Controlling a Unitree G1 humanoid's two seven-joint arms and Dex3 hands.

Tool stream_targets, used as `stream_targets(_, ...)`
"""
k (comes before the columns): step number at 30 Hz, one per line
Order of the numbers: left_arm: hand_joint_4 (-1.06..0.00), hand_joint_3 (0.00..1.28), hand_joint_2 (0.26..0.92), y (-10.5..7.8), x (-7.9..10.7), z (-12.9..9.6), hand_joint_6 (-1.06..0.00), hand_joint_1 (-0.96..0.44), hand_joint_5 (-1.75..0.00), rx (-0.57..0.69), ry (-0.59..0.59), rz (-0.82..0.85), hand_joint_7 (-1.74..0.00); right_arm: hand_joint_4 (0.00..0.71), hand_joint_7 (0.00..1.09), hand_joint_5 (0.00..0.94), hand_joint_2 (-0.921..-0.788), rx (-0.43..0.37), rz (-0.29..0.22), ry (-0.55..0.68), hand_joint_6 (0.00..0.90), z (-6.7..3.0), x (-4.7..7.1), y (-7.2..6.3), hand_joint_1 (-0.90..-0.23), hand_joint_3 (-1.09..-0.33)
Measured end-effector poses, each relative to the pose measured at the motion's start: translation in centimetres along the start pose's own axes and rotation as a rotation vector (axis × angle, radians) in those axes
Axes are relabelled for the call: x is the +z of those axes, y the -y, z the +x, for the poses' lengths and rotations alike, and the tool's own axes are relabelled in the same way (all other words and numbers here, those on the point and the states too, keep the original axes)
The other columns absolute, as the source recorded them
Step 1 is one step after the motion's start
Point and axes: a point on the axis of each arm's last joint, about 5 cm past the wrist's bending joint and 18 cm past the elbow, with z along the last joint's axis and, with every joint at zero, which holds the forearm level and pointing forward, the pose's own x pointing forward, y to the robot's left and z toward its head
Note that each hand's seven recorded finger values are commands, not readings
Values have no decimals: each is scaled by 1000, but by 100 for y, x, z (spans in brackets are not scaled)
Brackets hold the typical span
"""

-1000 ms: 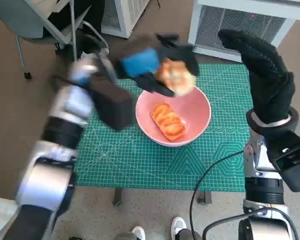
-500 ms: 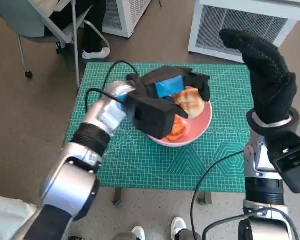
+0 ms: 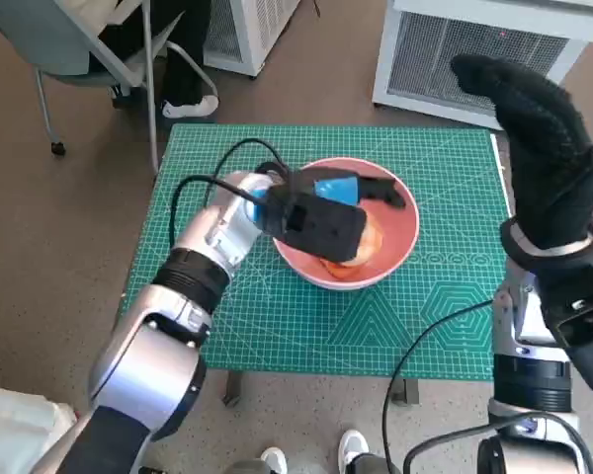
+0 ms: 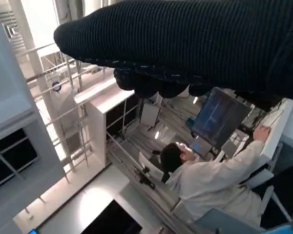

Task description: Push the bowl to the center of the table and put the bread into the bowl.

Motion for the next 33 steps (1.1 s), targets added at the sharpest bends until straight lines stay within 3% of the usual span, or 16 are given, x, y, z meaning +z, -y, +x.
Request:
stream_targets(10,-151,99,921,-30,-158,-207,-203,-495,-36,265,261,-238,-328,302,630,1,-921,-5,-30,3,-1,16,31,5,-597,-737)
stream_targets(22,-337,256,921,108,-308,-404,-344,-435,-75,738,669,-665,-326,306,629,3,-921,-24,-56,10,0,48,63,-5,-586,-738)
stream_targets(28,-361,352,921,245,-258,-451,-174,-443,-44,858,777,-742,-632,310,631,5,-921,-34,-53,10,9,66,63,-29,-583,-738)
stream_targets(33,-357,376,921,310,-217,-547,-107,-482,-38,881,795,-737,-678,312,631,5,-921,-44,-47,17,11,91,64,-44,-584,-740)
